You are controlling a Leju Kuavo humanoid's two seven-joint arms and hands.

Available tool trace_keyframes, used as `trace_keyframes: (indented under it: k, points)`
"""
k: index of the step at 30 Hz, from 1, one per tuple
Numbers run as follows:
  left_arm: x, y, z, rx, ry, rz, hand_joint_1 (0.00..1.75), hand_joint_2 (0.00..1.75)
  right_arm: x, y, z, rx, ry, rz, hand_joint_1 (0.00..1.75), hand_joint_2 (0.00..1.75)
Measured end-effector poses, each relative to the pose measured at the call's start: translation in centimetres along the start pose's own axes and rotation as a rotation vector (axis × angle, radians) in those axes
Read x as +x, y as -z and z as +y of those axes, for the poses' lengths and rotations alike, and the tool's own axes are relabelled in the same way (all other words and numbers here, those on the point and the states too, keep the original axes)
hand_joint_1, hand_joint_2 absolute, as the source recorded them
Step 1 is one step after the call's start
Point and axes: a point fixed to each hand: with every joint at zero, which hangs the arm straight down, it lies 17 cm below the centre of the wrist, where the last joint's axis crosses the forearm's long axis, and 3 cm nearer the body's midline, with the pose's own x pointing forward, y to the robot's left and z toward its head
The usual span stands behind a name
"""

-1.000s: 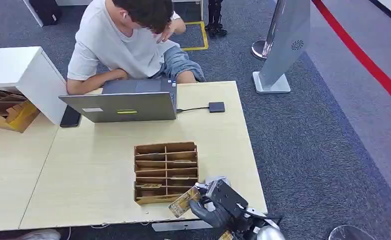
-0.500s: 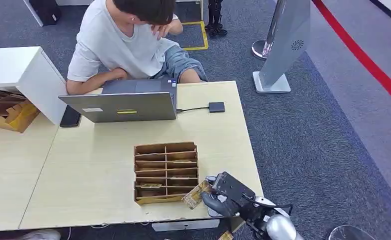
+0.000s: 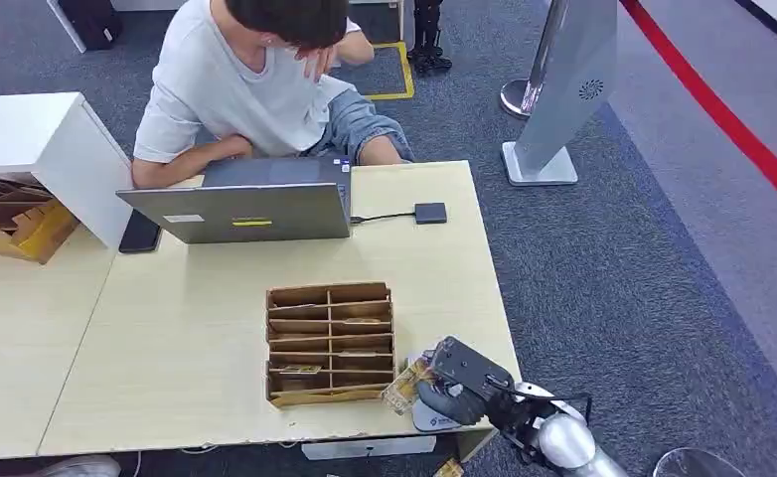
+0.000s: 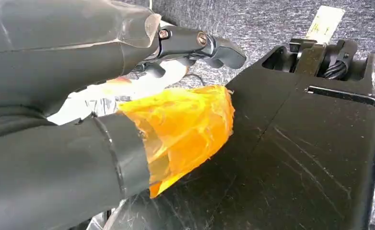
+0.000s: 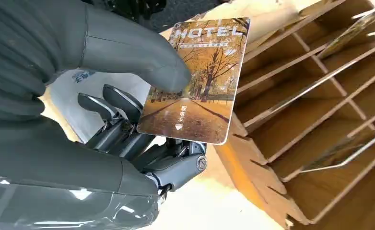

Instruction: Pass the card to the sensor for recognition and then transmit it.

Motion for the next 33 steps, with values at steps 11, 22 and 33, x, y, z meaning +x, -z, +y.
trace_keyframes:
  k: [11,22,33]
  points:
    - [0.0,0.0,0.0,-0.001,-0.002,0.0,0.0,0.0,-1.7,0.1,-1.4,-0.019,-0.042,0.065,1.75,1.75]
    - [0.0,0.0,-0.1,-0.003,0.001,-0.002,0.0,0.0,-2.2,0.1,-2.9,-0.028,-0.056,0.091,1.75,1.75]
    - [0.1,0.0,-0.1,-0.005,0.016,-0.006,0.0,0.0,-3.2,-0.1,-5.0,-0.028,-0.093,0.134,1.75,1.75]
